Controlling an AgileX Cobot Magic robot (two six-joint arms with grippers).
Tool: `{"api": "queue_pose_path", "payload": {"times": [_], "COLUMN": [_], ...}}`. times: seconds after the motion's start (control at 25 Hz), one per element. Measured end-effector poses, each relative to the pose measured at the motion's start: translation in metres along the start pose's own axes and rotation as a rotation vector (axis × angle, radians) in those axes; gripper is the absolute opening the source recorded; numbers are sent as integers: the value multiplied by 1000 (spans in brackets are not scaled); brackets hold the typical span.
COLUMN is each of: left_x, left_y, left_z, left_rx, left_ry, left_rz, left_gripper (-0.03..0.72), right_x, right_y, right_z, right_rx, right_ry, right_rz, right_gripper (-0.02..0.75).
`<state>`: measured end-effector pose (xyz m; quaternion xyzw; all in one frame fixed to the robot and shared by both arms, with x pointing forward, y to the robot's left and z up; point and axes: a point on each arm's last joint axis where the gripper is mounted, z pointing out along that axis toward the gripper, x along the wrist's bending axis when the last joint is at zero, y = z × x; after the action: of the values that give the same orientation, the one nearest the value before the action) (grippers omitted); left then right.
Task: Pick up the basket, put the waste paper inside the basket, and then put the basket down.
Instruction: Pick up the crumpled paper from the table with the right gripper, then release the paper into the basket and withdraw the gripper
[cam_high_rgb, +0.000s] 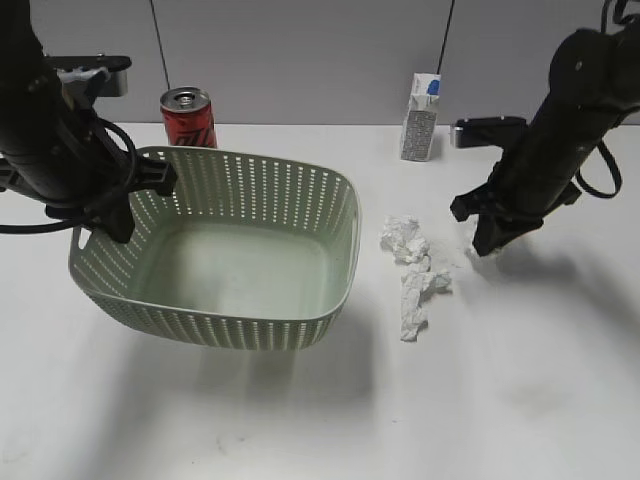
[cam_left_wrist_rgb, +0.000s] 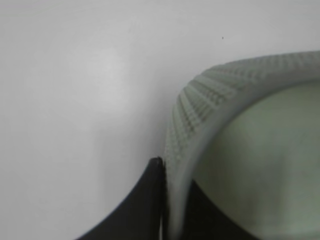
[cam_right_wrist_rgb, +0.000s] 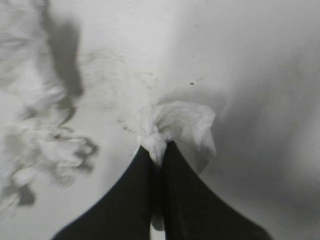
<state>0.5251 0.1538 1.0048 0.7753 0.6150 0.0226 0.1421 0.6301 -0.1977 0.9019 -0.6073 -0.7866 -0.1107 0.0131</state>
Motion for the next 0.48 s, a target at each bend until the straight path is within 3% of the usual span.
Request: {"api": "queue_pose_path", "payload": {"times": [0.16, 0.36, 0.48], "left_x": [0, 0, 0], "left_y": [0, 0, 0], "left_z": [0, 0, 0], "left_rx": [0, -3, -5], "left_ry": [0, -1, -2], "left_rz": [0, 0, -1], "left_gripper": [8, 8, 8], "right_x": [40, 132, 176], "right_y": [1, -22, -38], "right_z": [-62, -147, -166], "right_rx": [-135, -384, -498], "right_ry": [80, 204, 244], "right_rz": [-160, -483, -620], "right_gripper": [6, 6, 6]}}
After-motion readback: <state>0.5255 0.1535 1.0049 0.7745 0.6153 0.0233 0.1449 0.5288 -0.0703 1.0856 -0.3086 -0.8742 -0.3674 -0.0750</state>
